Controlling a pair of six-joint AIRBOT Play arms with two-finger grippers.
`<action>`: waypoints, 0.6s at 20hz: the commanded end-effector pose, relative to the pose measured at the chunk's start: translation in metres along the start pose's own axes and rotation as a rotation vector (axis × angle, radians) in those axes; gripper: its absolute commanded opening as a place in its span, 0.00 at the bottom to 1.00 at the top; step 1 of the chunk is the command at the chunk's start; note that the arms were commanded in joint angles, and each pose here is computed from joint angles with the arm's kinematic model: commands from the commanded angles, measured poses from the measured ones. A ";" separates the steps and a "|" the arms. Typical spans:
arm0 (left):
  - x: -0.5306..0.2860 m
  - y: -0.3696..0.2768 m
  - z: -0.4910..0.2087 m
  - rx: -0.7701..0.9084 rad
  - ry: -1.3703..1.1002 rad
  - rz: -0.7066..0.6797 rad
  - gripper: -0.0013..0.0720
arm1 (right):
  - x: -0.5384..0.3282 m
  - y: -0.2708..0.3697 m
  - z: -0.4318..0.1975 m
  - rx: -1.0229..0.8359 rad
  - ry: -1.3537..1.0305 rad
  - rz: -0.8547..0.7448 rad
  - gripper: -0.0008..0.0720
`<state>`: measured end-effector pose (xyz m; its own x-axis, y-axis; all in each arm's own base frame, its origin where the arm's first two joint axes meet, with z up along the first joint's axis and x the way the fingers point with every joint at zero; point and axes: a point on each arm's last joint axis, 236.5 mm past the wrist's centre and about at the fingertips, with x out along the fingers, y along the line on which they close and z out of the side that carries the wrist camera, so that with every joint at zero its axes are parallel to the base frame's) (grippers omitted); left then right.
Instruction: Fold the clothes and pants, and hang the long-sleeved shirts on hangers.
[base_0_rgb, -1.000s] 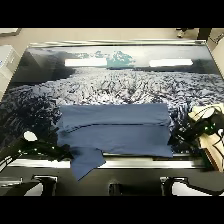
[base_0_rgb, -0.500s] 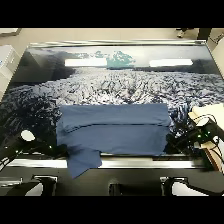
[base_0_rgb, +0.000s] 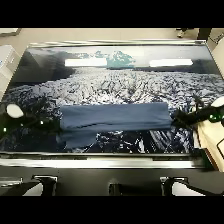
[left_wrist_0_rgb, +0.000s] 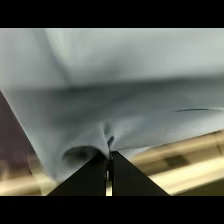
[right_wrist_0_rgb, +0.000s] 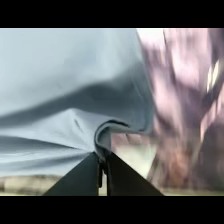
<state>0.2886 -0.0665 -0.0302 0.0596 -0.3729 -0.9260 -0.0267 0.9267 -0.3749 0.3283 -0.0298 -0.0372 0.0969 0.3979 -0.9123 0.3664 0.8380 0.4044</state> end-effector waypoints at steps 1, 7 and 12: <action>-0.015 0.001 0.076 0.033 -0.079 0.028 0.04 | -0.011 0.032 0.065 -0.075 -0.188 0.006 0.06; 0.004 0.001 0.153 0.047 -0.061 -0.002 0.05 | 0.044 0.023 0.095 0.017 -0.140 -0.001 0.07; 0.053 0.001 0.131 0.032 0.113 -0.030 0.06 | 0.062 0.031 0.095 0.076 -0.103 0.068 0.09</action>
<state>0.4309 -0.0686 -0.0538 0.0435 -0.3782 -0.9247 0.0109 0.9257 -0.3781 0.4270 -0.0222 -0.0825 0.2085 0.3722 -0.9044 0.3981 0.8124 0.4261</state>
